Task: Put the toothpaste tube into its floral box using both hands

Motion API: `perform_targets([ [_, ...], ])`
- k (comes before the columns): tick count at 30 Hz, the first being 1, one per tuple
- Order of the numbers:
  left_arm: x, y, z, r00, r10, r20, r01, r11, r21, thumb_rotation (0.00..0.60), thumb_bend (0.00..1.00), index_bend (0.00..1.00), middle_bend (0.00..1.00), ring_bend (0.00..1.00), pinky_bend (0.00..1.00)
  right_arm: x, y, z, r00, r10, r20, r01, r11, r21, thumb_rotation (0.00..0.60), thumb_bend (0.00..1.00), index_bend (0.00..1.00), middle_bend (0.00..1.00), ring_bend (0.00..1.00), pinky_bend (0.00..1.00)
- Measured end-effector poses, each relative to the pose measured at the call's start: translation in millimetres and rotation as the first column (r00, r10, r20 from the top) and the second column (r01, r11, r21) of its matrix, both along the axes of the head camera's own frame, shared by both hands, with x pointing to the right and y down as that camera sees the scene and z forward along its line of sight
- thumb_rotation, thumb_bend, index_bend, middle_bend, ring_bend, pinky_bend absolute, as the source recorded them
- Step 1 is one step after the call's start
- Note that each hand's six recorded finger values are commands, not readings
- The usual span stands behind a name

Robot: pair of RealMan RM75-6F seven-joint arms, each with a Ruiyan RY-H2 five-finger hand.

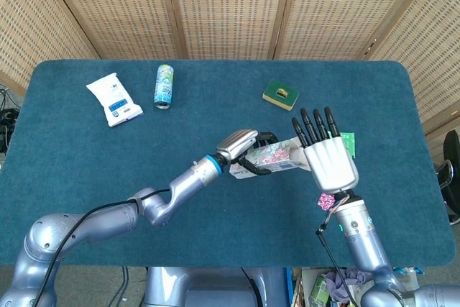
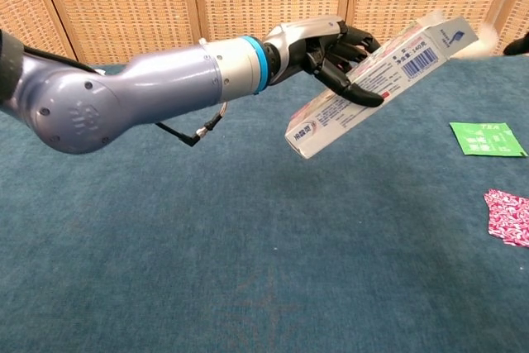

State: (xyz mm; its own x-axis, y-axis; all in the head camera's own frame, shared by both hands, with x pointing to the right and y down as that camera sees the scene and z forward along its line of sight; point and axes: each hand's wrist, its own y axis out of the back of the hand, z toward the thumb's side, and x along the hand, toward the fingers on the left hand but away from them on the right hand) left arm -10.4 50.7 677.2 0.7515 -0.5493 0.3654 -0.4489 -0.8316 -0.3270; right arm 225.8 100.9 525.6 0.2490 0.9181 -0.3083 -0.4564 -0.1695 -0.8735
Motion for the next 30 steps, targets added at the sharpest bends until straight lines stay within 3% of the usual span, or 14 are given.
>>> perform_targets([
  [6, 2, 1, 6, 0.998, -0.038, -0.047, 0.038, 0.999, -0.013, 0.6, 0.37, 0.55, 0.51, 0.47, 0.47, 17, -4, -20, 0.999, 0.043, -0.031, -0.04, 0.995, 0.091, 0.6, 0.0, 0.0, 0.0, 0.0, 0.0],
  [15, -11, -8, 4, 1.0, -0.016, -0.026, 0.018, 0.998, 0.067, 0.6, 0.37, 0.55, 0.51, 0.47, 0.47, 53, -14, -11, 0.99, 0.131, -0.044, -0.128, 0.989, 0.072, 0.6, 0.0, 0.0, 0.0, 0.0, 0.0],
  [23, -56, -20, 16, 0.98, 0.058, 0.189, -0.098, 0.972, 0.215, 0.6, 0.37, 0.55, 0.51, 0.47, 0.47, 95, -16, 12, 0.976, 0.219, -0.005, -0.219, 0.976, 0.006, 0.6, 0.0, 0.0, 0.0, 0.0, 0.0],
  [30, -103, -16, 41, 0.924, 0.074, 0.375, -0.177, 0.953, 0.247, 0.6, 0.37, 0.55, 0.51, 0.47, 0.47, 133, -12, 36, 0.956, 0.294, 0.016, -0.292, 0.954, -0.064, 0.6, 0.0, 0.0, 0.0, 0.0, 0.0],
])
